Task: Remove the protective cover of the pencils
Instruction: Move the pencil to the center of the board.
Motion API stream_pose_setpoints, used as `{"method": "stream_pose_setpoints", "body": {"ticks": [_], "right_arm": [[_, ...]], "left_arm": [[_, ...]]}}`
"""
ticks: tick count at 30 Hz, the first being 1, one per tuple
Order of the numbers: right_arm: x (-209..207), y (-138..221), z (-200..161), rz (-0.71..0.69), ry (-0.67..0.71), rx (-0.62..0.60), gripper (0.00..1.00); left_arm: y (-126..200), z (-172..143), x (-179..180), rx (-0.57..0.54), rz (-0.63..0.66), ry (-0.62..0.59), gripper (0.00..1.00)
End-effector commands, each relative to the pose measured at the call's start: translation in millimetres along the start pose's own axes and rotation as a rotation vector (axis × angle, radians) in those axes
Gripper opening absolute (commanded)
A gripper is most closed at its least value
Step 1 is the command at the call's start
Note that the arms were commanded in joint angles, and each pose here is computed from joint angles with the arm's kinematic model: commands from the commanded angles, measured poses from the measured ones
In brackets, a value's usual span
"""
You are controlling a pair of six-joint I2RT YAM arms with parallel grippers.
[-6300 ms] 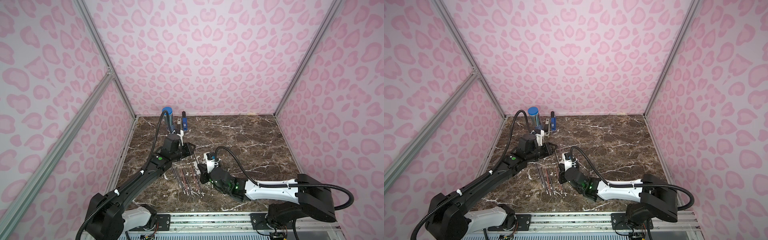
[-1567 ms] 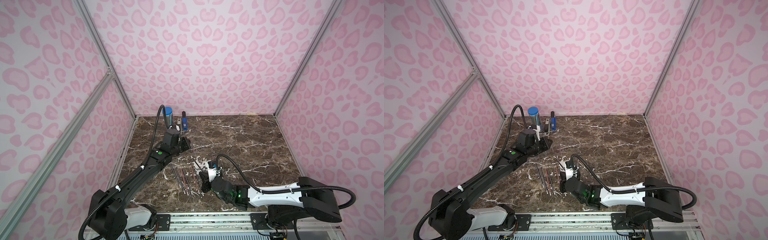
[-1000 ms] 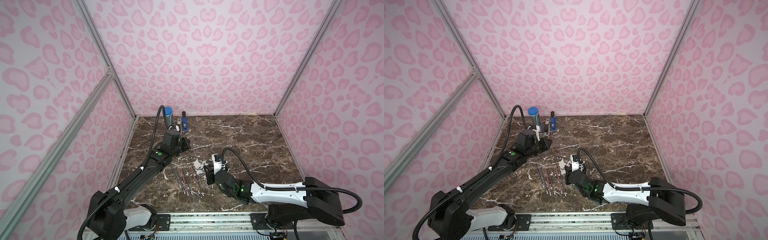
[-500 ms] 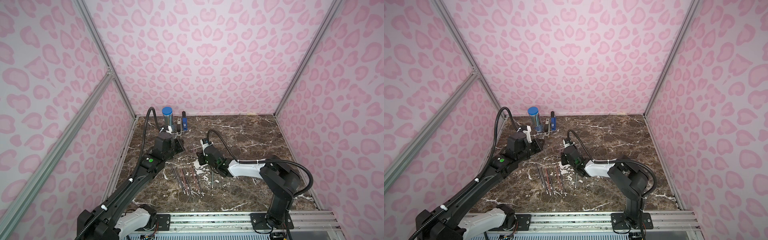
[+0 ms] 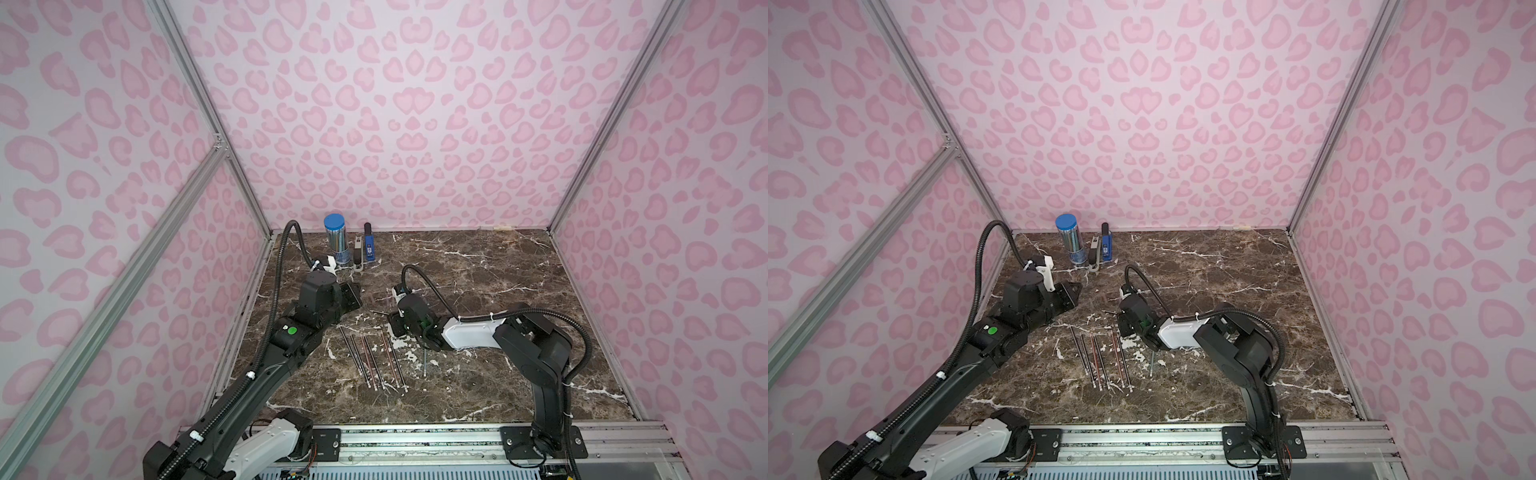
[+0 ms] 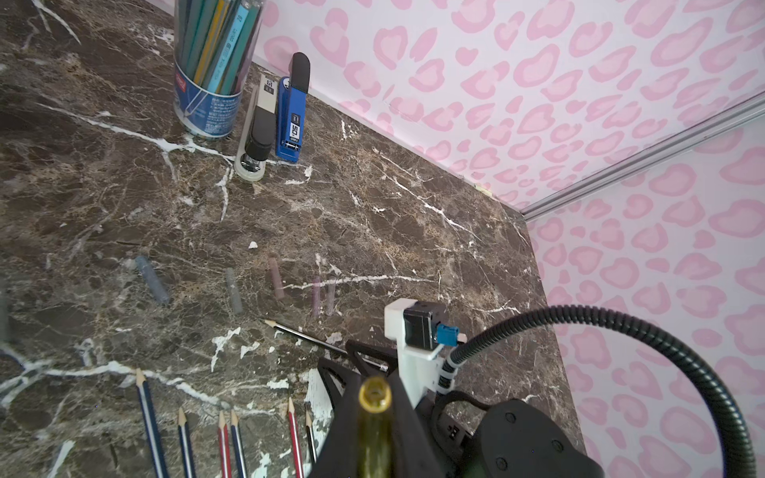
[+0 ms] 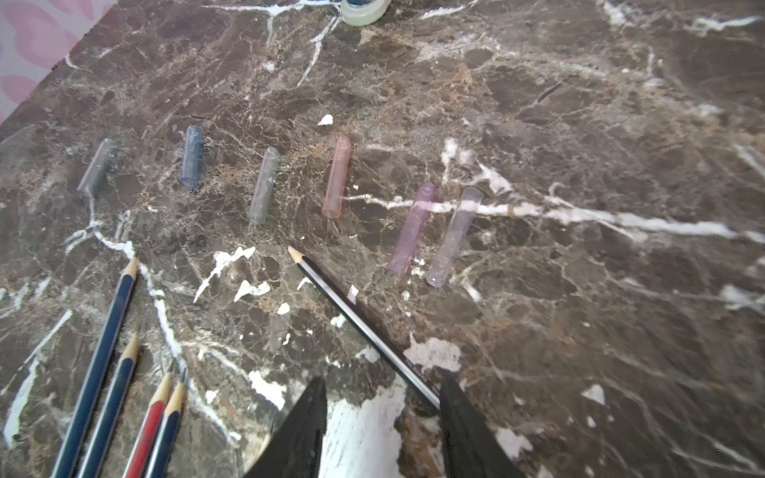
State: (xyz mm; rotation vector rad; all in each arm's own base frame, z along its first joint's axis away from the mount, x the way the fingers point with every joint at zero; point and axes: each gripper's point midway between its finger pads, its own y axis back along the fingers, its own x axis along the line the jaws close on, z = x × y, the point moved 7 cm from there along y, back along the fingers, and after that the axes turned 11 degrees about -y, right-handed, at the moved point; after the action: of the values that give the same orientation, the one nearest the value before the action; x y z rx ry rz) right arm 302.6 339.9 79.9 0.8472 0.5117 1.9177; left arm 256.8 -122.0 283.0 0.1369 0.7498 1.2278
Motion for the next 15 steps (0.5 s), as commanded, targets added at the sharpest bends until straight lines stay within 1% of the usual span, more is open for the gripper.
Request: {"method": "stream_pose_setpoints", "body": {"ticks": [1, 7, 15], "right_arm": [[-5, -3, -10, -0.077, 0.055, 0.02, 0.47], [-4, -10, -19, -0.145, 0.095, 0.039, 0.45], [-1, -19, -17, -0.227, 0.132, 0.046, 0.45]], "left_arm": [[0, 1, -1, -0.006, -0.017, 0.0, 0.15], [-2, 1, -2, -0.005, -0.026, 0.005, 0.15], [-2, 0, -2, -0.002, -0.029, 0.008, 0.15]]}}
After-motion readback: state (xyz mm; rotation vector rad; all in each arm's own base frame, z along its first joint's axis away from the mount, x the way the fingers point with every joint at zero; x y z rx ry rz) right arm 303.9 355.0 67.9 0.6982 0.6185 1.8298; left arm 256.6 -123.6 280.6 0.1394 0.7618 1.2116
